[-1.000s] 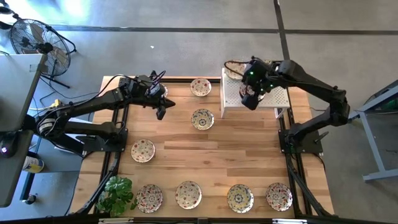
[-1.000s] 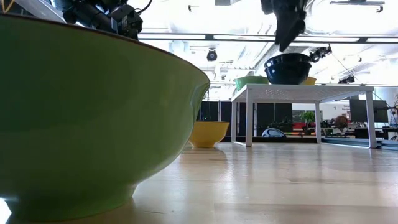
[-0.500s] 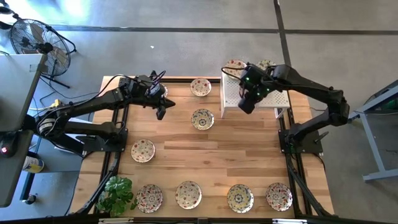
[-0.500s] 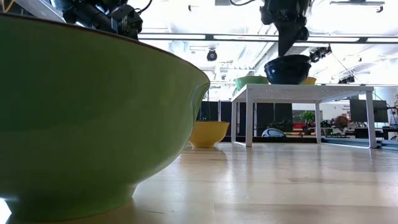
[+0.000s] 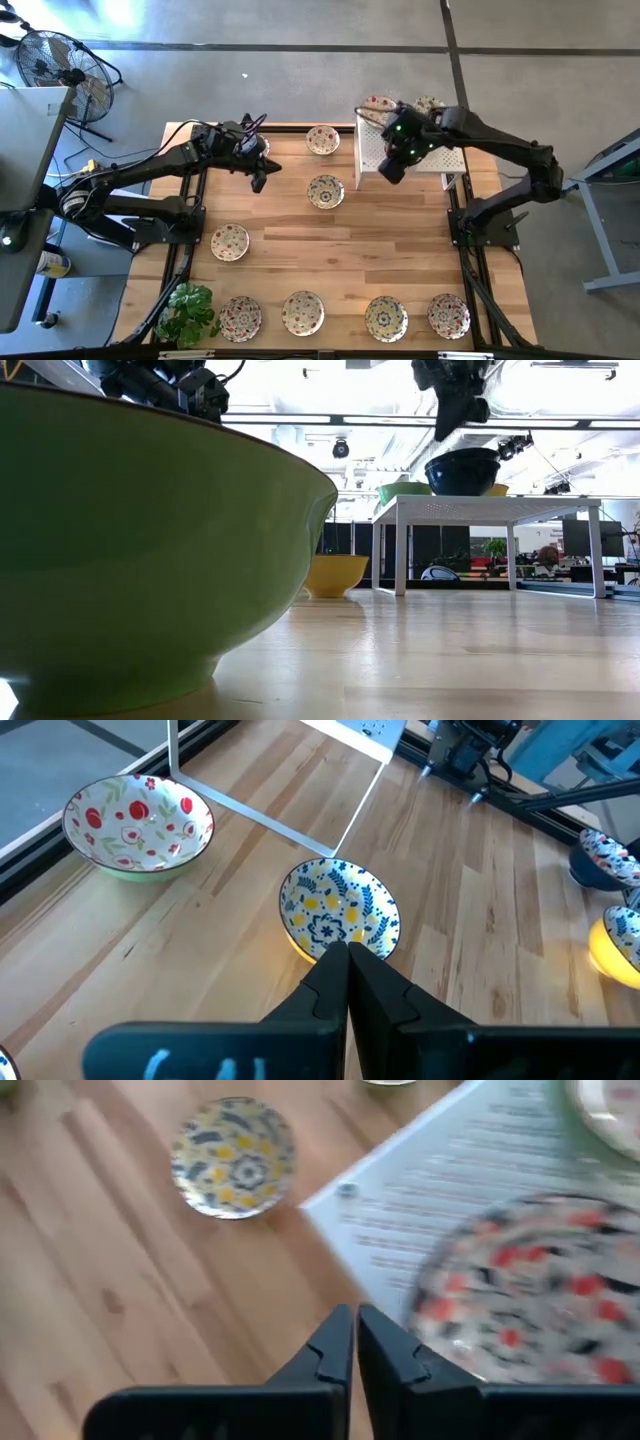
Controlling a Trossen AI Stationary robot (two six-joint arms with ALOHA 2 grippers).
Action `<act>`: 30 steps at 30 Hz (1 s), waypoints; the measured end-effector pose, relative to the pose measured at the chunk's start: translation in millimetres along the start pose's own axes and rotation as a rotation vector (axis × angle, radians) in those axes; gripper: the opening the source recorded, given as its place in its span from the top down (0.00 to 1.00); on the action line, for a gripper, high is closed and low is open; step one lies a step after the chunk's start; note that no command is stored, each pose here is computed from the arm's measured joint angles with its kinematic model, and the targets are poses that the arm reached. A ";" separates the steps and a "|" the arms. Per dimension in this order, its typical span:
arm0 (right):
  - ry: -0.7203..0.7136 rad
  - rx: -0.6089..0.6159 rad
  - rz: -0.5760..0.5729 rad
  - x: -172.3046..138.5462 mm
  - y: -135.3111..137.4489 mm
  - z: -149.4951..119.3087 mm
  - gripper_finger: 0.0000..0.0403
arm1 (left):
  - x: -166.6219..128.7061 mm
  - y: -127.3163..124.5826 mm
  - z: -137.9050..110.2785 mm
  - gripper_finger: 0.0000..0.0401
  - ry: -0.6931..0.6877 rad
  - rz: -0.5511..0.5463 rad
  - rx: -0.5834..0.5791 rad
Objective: Pick & Place Mini bowls
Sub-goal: Stack the black patterned bowl on top of the black patterned bowl on the shelf, then stack the yellow patterned bowl on top of the yellow patterned bowl on the shelf
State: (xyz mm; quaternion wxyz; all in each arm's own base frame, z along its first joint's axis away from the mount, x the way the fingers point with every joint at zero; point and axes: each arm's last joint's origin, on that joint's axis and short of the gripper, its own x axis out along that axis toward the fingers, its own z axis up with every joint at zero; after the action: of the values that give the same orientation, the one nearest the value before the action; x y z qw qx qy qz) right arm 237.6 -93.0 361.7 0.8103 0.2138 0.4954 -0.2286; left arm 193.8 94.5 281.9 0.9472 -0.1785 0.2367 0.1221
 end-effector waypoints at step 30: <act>0.099 0.149 -0.190 35.6 -15.4 9.0 1.00 | 0.0 0.1 -0.8 1.00 0.009 0.000 -0.002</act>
State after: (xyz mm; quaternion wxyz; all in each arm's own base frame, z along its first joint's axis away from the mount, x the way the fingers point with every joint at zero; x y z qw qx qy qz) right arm 249.4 -116.2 331.5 0.7415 0.2363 0.5345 -0.3297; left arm 193.4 94.2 281.2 0.9459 -0.1802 0.2407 0.1216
